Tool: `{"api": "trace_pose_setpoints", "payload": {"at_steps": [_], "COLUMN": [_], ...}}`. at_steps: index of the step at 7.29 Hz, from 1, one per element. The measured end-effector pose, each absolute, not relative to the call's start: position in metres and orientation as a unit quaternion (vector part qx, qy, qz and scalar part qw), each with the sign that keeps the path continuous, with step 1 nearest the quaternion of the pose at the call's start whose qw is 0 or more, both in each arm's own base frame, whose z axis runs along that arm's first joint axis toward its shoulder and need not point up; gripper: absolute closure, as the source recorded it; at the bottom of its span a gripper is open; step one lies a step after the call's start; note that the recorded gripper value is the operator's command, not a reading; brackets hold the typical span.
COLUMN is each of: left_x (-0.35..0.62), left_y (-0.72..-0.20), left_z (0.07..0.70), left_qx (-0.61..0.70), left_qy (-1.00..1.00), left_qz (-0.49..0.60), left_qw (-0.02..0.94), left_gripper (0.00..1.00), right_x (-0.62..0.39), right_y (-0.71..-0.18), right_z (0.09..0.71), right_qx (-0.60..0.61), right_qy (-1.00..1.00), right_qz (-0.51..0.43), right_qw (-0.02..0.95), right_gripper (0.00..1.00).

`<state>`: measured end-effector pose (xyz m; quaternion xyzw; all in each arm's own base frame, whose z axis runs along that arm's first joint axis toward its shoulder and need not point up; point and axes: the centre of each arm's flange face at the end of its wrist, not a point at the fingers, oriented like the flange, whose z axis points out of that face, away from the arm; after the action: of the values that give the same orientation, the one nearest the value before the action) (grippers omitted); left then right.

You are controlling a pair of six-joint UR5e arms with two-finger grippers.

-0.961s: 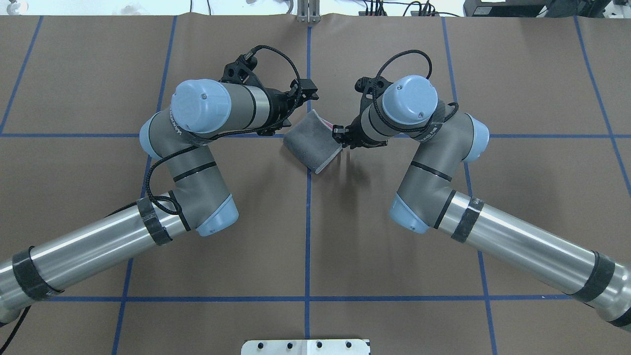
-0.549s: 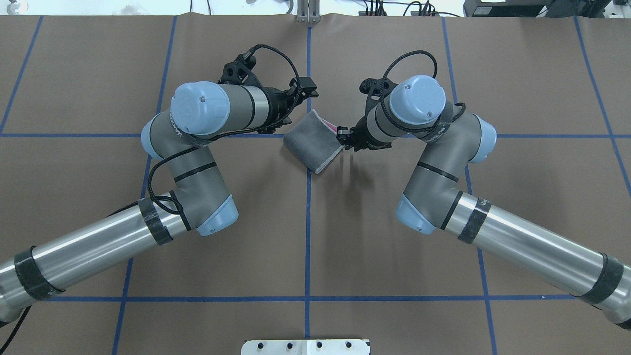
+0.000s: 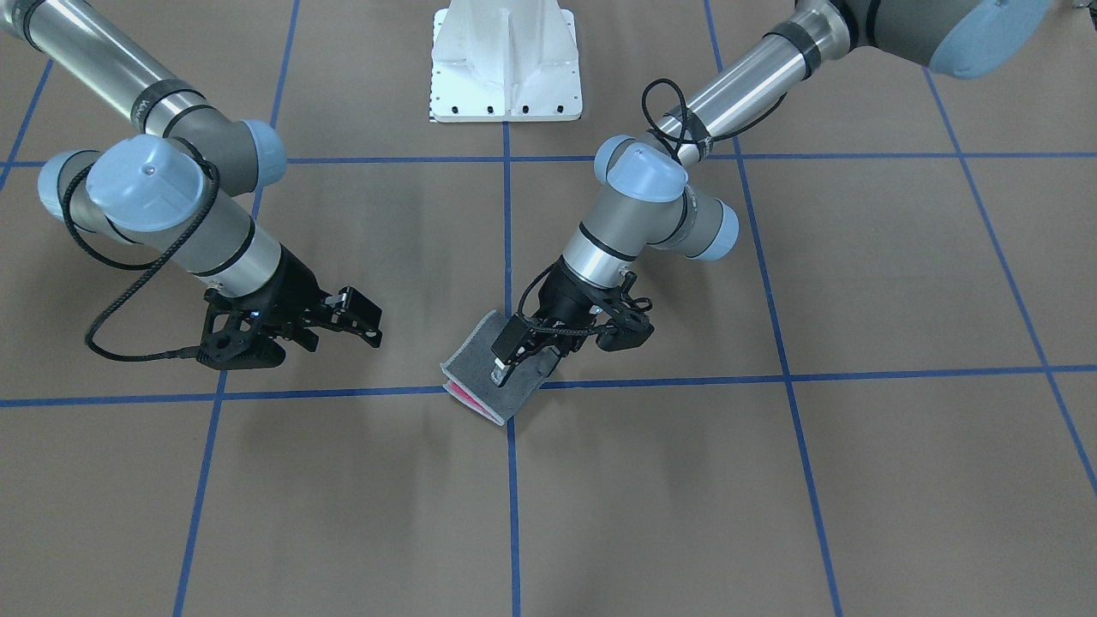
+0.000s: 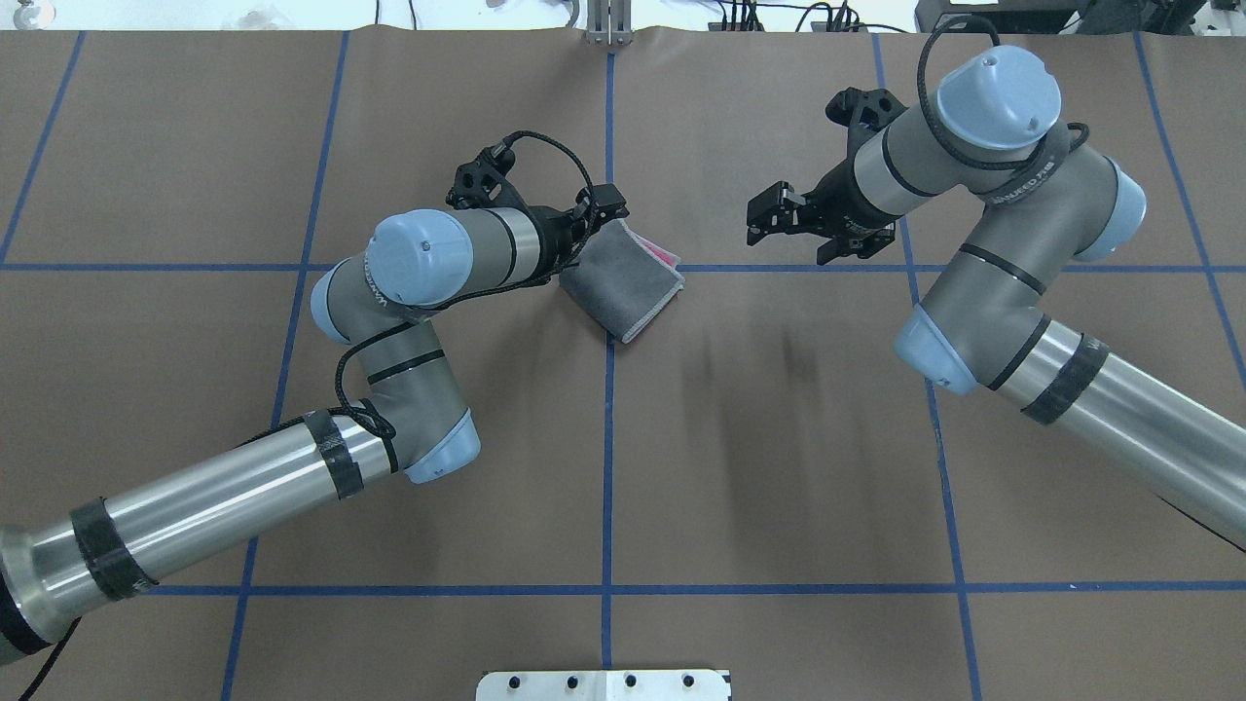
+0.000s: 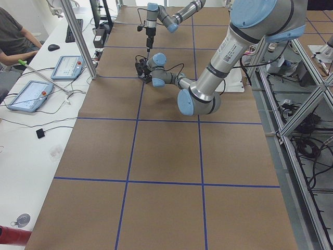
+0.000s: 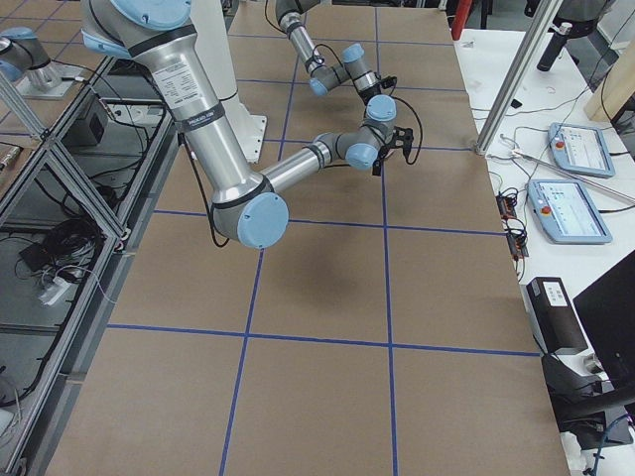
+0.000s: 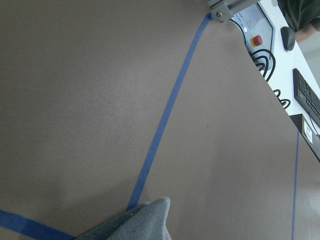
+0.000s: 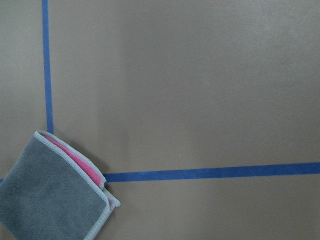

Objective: Fold towel twice with both arms

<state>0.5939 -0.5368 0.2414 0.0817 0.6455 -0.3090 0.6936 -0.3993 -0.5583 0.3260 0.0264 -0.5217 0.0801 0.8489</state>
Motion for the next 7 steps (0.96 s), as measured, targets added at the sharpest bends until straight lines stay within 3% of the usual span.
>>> {"api": "trace_pose_setpoints", "payload": {"at_steps": [7], "left_x": [0.605], "left_y": [-0.532], "left_z": [0.253], "left_qx": [0.076], "left_qy": [0.637], "left_qz": [-0.309], "left_qw": [0.702], "left_gripper": [0.00], "right_x": [-0.363], "right_y": [-0.569], "right_z": [0.331], "right_qx": [0.017], "right_qy": [-0.529], "right_qz": [0.090], "right_qw": [0.844], "right_gripper": [0.00]}}
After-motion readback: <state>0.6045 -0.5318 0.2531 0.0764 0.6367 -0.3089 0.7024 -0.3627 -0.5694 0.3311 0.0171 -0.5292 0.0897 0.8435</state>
